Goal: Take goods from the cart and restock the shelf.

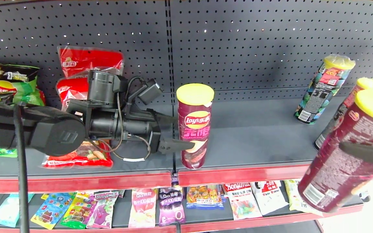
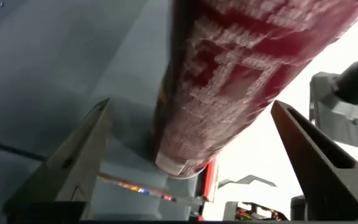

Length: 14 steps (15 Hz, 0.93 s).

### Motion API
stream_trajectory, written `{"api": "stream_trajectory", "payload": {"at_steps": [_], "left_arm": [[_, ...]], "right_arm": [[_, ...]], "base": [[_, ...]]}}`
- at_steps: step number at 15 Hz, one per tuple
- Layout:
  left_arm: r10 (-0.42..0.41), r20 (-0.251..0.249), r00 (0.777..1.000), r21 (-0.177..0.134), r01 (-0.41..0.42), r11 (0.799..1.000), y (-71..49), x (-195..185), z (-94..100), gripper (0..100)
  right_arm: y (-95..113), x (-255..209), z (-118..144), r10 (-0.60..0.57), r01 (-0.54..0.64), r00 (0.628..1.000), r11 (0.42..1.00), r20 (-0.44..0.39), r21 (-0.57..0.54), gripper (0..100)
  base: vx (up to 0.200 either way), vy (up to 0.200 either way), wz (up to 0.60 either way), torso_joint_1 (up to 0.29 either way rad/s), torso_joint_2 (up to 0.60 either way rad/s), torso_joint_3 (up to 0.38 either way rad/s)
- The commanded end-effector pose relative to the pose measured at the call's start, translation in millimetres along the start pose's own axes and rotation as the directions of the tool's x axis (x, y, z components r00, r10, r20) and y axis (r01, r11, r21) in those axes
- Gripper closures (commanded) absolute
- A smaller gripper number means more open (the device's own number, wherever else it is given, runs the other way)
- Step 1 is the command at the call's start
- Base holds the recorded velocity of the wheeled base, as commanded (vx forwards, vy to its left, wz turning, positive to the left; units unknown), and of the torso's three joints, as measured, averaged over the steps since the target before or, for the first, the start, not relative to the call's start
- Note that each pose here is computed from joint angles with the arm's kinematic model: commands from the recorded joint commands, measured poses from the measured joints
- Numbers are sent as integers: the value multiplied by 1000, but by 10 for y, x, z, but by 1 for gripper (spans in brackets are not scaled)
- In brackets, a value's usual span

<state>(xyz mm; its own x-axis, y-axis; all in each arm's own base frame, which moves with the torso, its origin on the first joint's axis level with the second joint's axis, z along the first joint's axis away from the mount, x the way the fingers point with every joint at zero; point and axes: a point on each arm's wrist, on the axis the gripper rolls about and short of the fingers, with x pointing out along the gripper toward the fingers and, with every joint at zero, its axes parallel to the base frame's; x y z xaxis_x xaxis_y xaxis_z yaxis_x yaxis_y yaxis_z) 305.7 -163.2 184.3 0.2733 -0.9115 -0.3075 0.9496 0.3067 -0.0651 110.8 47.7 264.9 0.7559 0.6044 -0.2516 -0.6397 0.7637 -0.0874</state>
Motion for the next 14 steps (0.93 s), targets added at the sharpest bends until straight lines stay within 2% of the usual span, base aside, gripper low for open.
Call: {"api": "stream_trajectory", "payload": {"at_steps": [1, 4, 5, 7, 9, 10, 11, 12, 13, 14], "left_arm": [[39, -5, 999, -11, -39, 999, -41, -164, -55, 0], [77, -11, 997, -22, -77, 997, -169, -367, -183, 0], [122, -13, 992, -23, -123, 992, -239, -485, -265, 0], [172, -3, 985, -24, -172, 985, -294, -619, -313, 0], [190, 5, 982, -25, -190, 982, -401, -747, -330, 0], [204, 13, 979, -23, -203, 979, -508, -856, -343, 0], [216, 15, 976, -36, -216, 976, -594, -931, -367, 0], [222, 17, 975, -39, -221, 975, -618, -951, -366, 0], [254, 24, 967, -74, -252, 965, -729, -1038, -376, 0], [272, 28, 962, -91, -268, 959, -761, -1068, -369, 0]], "right_arm": [[-209, 532, 222, 7, -7, 1000, 1000, -2, -5, 100], [-255, 943, 385, 55, -55, 998, 998, -3, -15, 100], [-311, 1193, 457, 66, -66, 998, 998, -12, -15, 100], [-386, 1529, 510, 77, -77, 997, 997, -24, -14, 100], [-472, 1833, 600, 78, -78, 997, 997, 14, -24, 100], [-513, 2040, 629, 102, -101, 994, 994, 31, -30, 100], [-493, 2163, 633, 123, -122, 992, 992, 31, -34, 100], [-479, 2205, 628, 131, -130, 991, 991, 29, -34, 100], [-439, 2415, 631, 153, -152, 988, 988, 30, -40, 100], [-413, 2527, 630, 165, -163, 986, 986, 30, -43, 100]], "base": [[0, 0, 0, 0, 0, 0], [0, 0, 0, 0, 0, 0], [0, 0, 0, 0, 0, 0], [0, 0, 0, 0, 0, 0], [0, 0, 0, 0, 0, 0], [0, 0, 0, 0, 0, 0], [0, 0, 0, 0, 0, 0], [0, 0, 0, 0, 0, 0], [0, 0, 0, 0, 0, 0], [0, 0, 0, 0, 0, 0]]}}
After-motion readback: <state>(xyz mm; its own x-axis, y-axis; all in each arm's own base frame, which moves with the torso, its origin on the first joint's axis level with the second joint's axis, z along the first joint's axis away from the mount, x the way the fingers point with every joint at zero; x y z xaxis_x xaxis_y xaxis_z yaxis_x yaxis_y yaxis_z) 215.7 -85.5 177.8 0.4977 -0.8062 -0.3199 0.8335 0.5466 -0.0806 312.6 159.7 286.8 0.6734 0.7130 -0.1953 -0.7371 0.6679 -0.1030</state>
